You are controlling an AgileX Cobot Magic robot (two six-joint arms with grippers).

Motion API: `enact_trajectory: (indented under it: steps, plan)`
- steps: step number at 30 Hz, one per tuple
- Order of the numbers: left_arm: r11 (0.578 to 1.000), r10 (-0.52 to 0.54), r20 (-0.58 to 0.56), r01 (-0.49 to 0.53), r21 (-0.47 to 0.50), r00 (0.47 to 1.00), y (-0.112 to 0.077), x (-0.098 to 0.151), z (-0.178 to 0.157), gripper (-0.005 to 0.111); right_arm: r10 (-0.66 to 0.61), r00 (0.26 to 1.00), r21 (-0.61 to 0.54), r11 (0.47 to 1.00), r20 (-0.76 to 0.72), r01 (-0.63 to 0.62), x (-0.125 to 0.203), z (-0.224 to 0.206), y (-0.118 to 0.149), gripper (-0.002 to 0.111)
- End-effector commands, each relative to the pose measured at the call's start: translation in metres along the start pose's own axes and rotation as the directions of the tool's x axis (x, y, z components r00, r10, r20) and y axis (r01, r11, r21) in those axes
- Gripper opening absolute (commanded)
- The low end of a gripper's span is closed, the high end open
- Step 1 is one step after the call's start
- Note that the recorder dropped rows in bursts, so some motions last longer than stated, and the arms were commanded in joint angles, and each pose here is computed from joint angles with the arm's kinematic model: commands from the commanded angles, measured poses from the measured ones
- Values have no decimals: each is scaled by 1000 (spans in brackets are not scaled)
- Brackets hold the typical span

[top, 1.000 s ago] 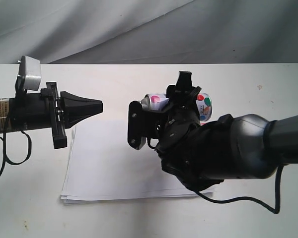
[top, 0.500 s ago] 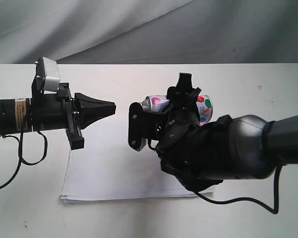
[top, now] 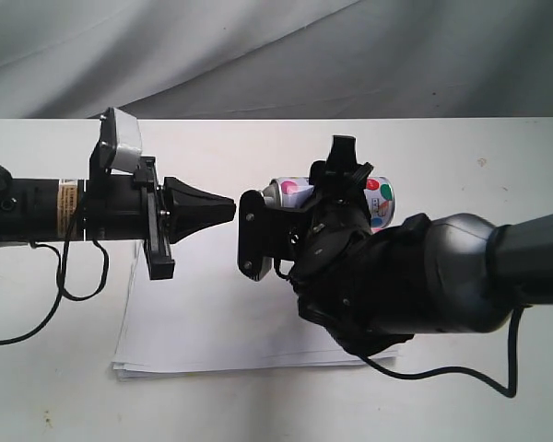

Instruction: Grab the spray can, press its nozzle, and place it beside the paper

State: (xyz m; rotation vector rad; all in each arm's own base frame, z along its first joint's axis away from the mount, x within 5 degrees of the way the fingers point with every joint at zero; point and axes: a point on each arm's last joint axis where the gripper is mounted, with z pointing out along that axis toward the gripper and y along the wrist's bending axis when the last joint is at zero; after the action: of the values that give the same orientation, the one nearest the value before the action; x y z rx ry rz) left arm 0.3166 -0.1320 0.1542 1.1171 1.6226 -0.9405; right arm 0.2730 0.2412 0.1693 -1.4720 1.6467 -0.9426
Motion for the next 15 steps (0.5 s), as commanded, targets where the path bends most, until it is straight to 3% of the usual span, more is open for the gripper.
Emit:
enact_trajectory:
  steps: [1, 15]
  plan:
    - [1000, 12, 4, -12, 0, 1000, 2, 2, 3, 0, -6, 1000, 35, 999, 1, 6, 0, -2, -7, 0]
    - [999, 47, 34, -47, -5, 998, 6, -6, 4, 0, -7, 1000, 34, 999, -1, 7, 0, -2, -7, 0]
